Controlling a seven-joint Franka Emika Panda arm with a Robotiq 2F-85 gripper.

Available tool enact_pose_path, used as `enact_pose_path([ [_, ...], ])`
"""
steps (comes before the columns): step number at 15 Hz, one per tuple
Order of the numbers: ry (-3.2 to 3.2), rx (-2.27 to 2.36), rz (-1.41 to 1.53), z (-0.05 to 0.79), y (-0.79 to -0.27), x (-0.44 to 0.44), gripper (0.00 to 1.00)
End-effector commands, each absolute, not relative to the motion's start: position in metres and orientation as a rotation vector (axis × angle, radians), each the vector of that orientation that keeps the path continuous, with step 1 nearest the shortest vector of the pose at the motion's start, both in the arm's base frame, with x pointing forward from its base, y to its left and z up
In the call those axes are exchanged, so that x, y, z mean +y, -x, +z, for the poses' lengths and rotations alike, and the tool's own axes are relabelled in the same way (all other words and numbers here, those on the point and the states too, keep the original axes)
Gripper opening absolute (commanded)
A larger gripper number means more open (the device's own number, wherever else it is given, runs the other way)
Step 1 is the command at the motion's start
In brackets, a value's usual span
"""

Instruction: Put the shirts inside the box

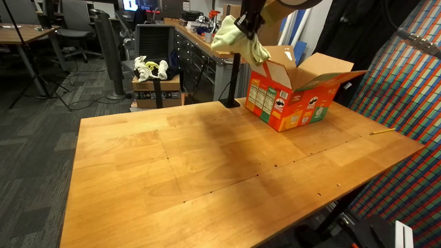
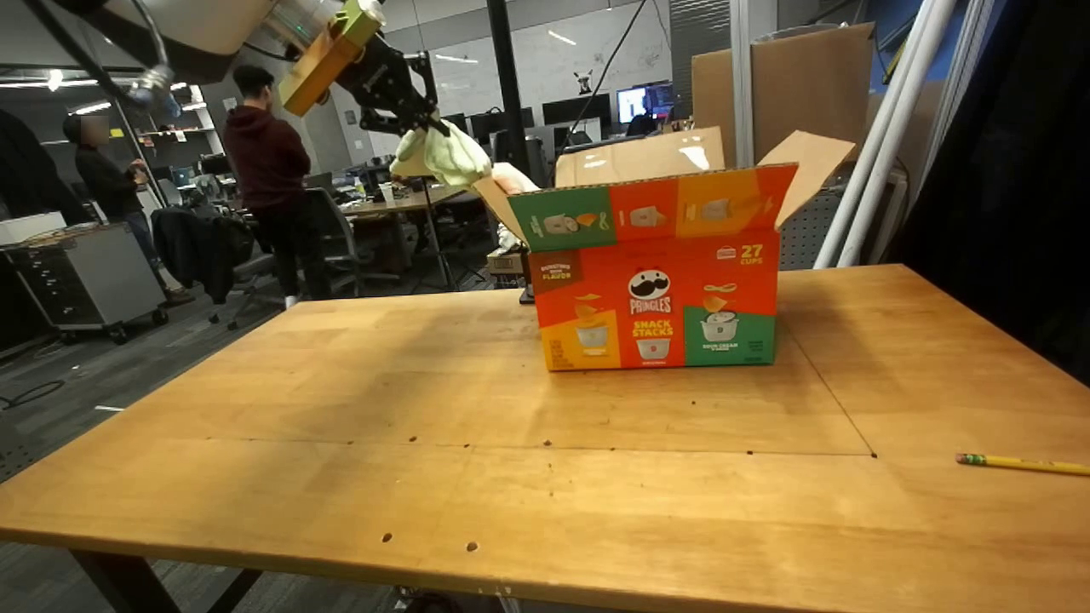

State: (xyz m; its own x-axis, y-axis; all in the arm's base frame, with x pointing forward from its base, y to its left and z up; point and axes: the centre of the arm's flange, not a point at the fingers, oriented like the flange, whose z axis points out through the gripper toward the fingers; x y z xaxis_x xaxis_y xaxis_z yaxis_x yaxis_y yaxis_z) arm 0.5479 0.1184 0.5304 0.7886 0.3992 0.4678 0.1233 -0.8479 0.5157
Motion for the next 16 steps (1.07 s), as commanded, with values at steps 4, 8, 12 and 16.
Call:
enact_pose_path([
  [4, -2.460, 0.157, 0.877, 0.572, -0.572, 0.069, 0.06],
  [8, -2.436, 0.058, 0.894, 0.586, -0.579, 0.044, 0.06],
  [12, -2.408, -0.027, 0.903, 0.597, -0.584, 0.019, 0.06],
  [16, -2.408, -0.114, 0.874, 0.593, -0.587, -0.010, 0.06],
])
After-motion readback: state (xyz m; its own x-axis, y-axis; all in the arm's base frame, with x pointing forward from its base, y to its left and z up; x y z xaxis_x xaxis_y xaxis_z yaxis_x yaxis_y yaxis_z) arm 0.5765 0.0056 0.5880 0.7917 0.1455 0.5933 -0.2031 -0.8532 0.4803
